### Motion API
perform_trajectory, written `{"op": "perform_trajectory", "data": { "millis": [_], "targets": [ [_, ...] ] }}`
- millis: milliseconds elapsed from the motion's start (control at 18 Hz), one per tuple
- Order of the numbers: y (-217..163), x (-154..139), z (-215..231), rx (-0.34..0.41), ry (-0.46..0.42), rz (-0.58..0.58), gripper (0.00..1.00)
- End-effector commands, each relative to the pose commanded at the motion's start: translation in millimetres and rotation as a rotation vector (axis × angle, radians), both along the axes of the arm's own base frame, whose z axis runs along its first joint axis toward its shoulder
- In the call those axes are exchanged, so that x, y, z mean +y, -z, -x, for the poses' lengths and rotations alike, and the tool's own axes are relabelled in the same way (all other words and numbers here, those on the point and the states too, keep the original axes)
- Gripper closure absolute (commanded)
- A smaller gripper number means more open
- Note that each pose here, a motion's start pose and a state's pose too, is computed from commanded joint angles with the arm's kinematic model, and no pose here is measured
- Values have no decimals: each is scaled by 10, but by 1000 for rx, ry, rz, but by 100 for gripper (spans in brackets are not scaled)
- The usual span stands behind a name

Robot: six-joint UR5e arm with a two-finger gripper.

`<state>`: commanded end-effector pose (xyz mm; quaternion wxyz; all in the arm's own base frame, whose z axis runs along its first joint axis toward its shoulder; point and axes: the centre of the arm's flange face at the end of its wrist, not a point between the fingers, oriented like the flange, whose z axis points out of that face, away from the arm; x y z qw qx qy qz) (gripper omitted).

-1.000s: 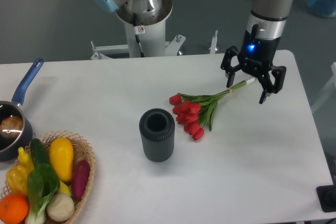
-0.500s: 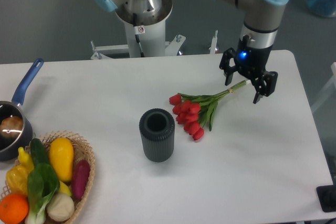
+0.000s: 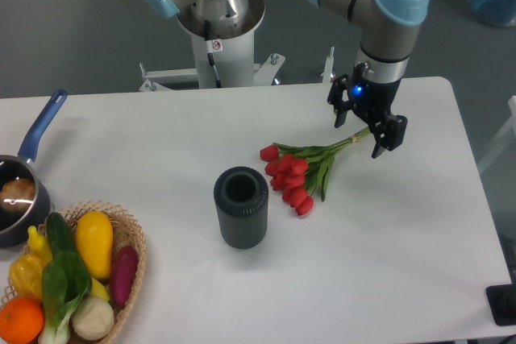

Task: Pick up the flowers from the table
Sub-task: 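Move the open gripper toward the tulip stems just below the blooms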

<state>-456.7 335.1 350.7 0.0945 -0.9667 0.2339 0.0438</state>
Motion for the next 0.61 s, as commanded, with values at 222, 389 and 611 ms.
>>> {"op": "perform_trajectory", "data": {
  "millis": [222, 389, 611],
  "targets": [
    [79, -21, -41, -14, 0, 10, 0],
    [167, -58, -82, -20, -2, 43, 0],
    [316, 6, -172, -29, 16, 98, 0]
  ]
}}
